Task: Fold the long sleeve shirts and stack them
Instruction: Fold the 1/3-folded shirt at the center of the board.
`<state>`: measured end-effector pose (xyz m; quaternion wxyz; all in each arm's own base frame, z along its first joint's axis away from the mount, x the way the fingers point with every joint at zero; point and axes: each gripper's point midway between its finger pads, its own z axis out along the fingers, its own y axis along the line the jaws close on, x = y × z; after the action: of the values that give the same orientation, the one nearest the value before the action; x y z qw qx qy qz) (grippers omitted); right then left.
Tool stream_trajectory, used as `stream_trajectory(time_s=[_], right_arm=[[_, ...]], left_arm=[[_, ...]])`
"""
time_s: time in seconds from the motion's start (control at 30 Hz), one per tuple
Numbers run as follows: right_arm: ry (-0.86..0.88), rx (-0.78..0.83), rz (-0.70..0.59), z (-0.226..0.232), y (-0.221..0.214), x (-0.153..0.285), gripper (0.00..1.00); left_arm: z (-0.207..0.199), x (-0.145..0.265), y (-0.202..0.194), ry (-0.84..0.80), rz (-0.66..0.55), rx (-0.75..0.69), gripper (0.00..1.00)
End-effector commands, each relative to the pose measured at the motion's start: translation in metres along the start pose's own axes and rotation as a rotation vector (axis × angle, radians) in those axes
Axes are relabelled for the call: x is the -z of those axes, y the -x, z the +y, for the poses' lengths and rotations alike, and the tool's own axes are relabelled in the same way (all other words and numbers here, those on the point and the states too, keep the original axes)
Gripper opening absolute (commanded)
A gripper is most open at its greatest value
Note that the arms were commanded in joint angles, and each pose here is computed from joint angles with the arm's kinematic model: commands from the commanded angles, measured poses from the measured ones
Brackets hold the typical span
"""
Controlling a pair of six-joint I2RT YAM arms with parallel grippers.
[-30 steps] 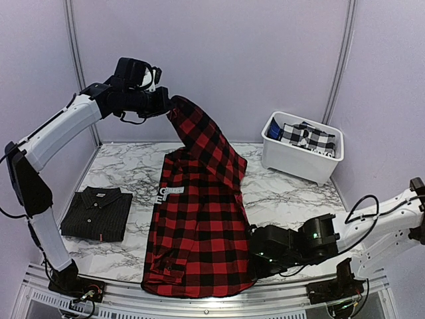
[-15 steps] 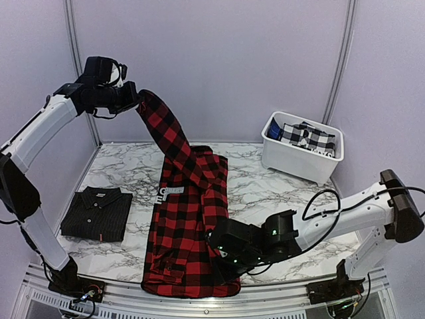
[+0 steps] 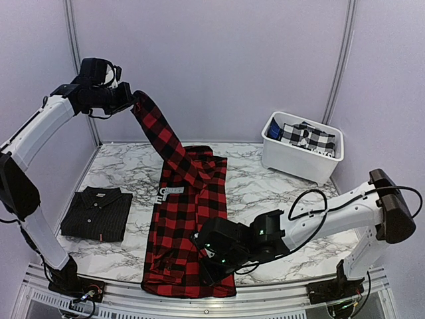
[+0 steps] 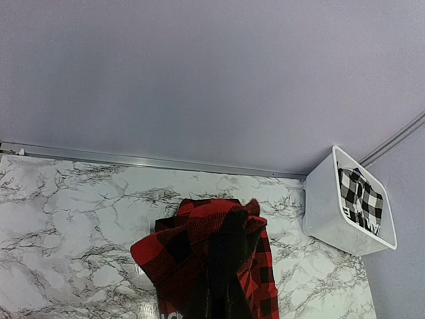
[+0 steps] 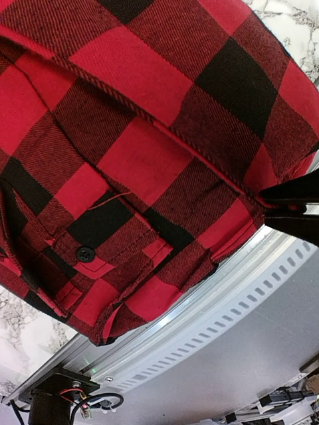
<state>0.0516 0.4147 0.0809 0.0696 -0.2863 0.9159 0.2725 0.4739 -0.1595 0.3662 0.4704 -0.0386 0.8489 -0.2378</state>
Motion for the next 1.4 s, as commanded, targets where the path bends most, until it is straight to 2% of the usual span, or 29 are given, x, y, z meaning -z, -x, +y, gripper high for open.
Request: stream_trajectory(time_s=[0.0,0.37,0.77,0.83,0.97,1.07,1.17,1.37], right_arm=[[0.053,0.029,-0.017,0.016,0.008,0.0,0.0],[0.085,0.002,0.019,0.008,0.001,-0.012,0.0],[0.119,0.002,0.026,0.007,0.01,-0.019,0.0],[0.122,0.011,0.026,0.007,0.01,-0.018,0.07],[0.116,0.019,-0.042,0.004,0.027,-0.001,0.34],[0.077,-0.003,-0.135,-0.015,0.054,0.024,0.45],[0.04,-0.045,-0.263,-0.041,0.085,0.059,0.52],[-0.031,-0.157,-0.494,-0.102,0.134,0.124,0.53]], left_arm=[[-0.007,0.019,0.019,-0.026,-0.054,-0.015,0.0],[-0.005,0.037,0.014,-0.027,-0.076,-0.02,0.0],[0.0,0.002,-0.027,-0.073,0.065,0.005,0.0],[-0.006,0.0,-0.035,-0.096,0.088,0.0,0.0],[-0.029,-0.005,-0.066,-0.173,0.169,-0.025,0.0],[-0.047,-0.004,-0.096,-0.222,0.238,-0.044,0.0],[-0.065,0.004,-0.126,-0.26,0.295,-0.068,0.0],[-0.11,0.028,-0.2,-0.376,0.451,-0.126,0.0]])
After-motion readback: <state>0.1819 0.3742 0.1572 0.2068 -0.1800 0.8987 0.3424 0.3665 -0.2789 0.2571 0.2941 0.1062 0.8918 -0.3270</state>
